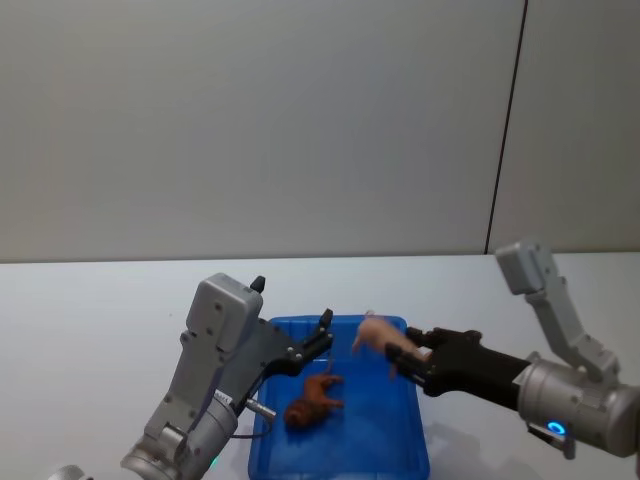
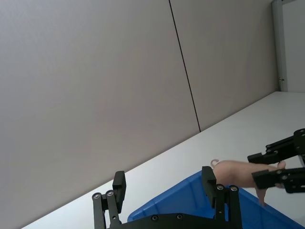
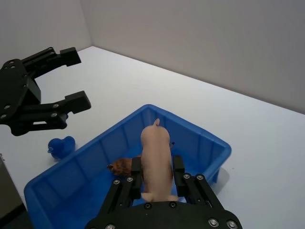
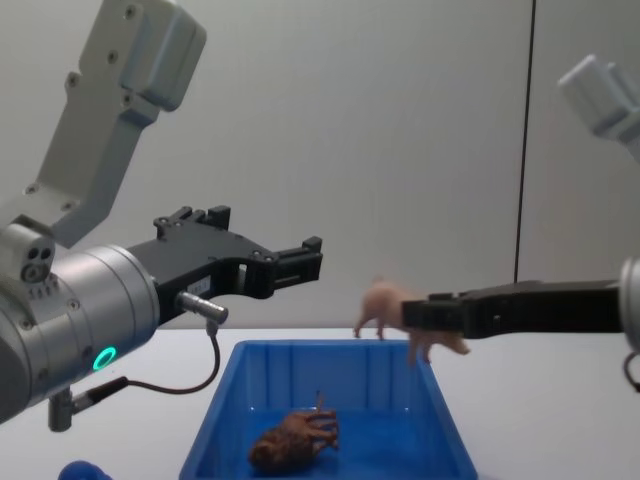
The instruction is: Pick up the two dolls from the table and place them into the box.
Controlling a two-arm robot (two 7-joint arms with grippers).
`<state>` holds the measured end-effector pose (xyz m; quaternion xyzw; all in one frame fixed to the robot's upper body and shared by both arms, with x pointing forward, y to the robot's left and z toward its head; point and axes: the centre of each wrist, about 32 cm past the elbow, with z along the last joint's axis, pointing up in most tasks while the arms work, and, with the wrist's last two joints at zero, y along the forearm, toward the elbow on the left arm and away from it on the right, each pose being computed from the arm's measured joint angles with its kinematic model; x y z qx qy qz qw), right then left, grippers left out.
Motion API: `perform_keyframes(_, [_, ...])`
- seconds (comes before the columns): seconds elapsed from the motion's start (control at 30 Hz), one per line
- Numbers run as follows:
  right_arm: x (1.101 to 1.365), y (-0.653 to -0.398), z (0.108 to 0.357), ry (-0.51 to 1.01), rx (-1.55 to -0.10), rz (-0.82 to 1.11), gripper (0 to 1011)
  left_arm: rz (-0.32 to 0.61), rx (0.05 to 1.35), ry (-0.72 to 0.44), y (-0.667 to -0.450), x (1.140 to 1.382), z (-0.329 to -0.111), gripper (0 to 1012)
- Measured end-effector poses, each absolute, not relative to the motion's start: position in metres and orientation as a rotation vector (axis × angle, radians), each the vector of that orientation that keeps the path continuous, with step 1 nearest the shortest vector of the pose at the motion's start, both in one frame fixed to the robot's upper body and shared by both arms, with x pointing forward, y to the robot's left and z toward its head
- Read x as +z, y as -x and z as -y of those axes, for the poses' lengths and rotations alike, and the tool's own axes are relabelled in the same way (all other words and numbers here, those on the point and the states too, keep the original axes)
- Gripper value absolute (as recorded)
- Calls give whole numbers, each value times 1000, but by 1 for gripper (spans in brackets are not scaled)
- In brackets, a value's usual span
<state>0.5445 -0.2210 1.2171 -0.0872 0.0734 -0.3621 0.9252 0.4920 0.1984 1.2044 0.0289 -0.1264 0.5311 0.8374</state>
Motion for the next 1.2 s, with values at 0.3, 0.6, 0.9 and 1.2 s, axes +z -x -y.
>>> perform_keyframes(0.3, [1216,-550,207,180,-688,-184,628,268,1124,-61,-492,1204,-198,1001])
perform_keyframes(0.6, [1214,-550,216,159,-690,-170,874,268,1124,-61,-492,1204,-198,1001])
perform_keyframes(0.9, [1205,-541,250,130,-720,-106,1001,268,1124,-61,-492,1204,-198,1001])
perform_keyframes(1.2, [1195,-528,280,118,-734,-44,1001,268,1124,-61,-492,1204,-198,1001])
